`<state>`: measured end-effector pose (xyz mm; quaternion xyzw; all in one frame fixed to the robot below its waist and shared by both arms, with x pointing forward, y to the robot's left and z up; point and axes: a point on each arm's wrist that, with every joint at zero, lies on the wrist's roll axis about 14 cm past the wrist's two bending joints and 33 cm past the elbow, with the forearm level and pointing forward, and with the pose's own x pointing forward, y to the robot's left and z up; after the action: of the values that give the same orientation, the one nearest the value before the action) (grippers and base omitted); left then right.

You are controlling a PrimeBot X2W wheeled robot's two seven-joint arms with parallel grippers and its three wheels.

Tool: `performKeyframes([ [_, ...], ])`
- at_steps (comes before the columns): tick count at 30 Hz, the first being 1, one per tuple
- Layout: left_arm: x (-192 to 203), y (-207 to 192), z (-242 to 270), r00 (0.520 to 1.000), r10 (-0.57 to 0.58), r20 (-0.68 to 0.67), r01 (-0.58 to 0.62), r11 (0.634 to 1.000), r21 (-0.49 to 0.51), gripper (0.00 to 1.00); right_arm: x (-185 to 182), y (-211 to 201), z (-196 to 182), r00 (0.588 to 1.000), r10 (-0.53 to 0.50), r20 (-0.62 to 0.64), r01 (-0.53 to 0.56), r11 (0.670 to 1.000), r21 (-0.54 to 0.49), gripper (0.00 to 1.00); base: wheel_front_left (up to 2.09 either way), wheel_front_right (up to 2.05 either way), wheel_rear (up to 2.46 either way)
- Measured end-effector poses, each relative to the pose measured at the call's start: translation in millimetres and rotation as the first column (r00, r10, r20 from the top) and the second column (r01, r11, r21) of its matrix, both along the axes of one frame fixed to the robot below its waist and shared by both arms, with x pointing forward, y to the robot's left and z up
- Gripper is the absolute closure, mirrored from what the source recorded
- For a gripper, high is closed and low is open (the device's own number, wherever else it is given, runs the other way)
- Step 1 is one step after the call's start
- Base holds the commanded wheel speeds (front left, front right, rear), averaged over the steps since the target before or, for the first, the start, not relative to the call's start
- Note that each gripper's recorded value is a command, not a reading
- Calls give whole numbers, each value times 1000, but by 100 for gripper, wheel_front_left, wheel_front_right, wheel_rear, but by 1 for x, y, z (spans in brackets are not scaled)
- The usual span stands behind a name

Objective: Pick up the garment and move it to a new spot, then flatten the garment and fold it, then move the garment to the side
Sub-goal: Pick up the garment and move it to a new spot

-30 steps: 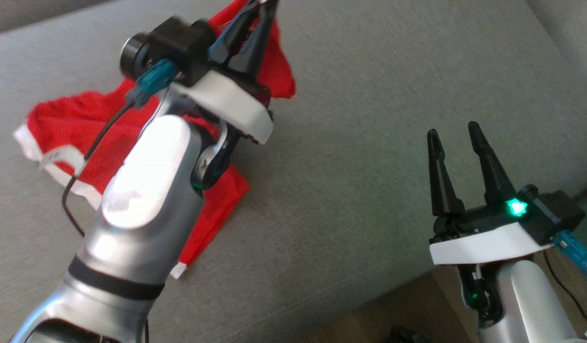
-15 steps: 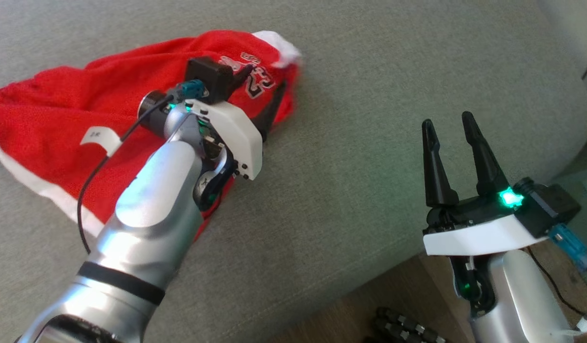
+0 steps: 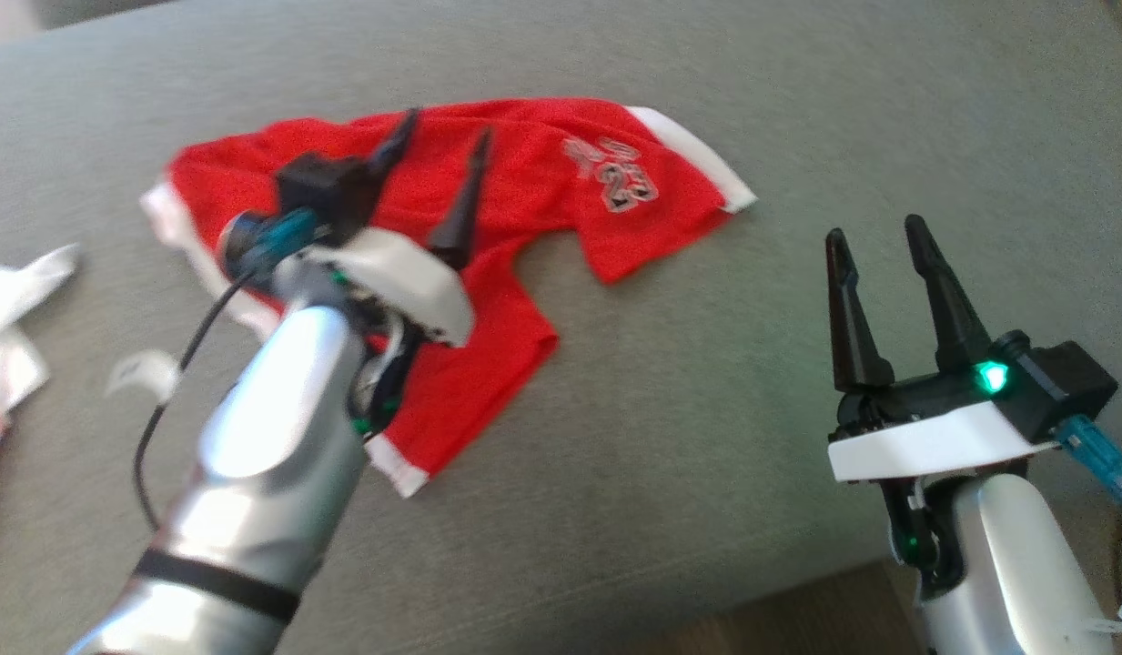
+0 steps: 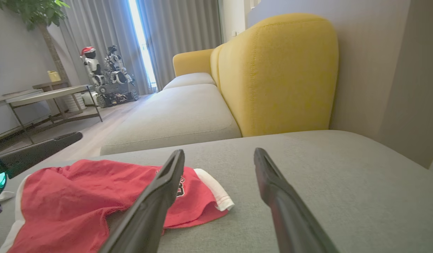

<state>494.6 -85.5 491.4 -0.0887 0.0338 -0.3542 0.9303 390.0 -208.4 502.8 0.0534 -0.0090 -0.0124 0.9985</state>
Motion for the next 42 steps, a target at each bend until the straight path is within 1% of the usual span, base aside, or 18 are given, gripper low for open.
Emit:
performKeyframes([
  [2,5,32,3,995,95,18,-95,996,2,0,4,8,2,1000,27,4,-27,1000,0,0,0,0,0],
  [4,7,65,5,983,183,29,-184,983,12,0,7,19,3,998,58,3,-58,998,3,0,0,0,0],
  [6,4,97,6,964,263,40,-264,964,21,0,8,28,4,996,86,-1,-86,996,0,0,0,0,0],
  [10,-11,152,8,915,400,42,-402,915,26,0,9,40,7,992,122,2,-122,992,-7,0,0,0,0],
  [15,-33,207,18,849,523,71,-526,850,21,0,11,57,12,985,171,5,-171,985,-17,0,0,0,0],
  [19,-54,238,21,806,585,88,-589,807,29,0,13,65,18,981,193,17,-192,981,-28,0,0,0,0],
  [23,-75,250,20,792,603,101,-609,792,42,0,8,70,17,978,209,10,-209,978,-27,0,0,0,0],
  [34,-116,255,11,784,613,97,-619,782,66,0,-14,67,10,980,200,-21,-201,979,-33,0,0,0,0],
  [42,-134,252,4,795,601,82,-606,791,80,0,-29,57,5,984,172,-38,-173,984,-31,0,0,0,0],
])
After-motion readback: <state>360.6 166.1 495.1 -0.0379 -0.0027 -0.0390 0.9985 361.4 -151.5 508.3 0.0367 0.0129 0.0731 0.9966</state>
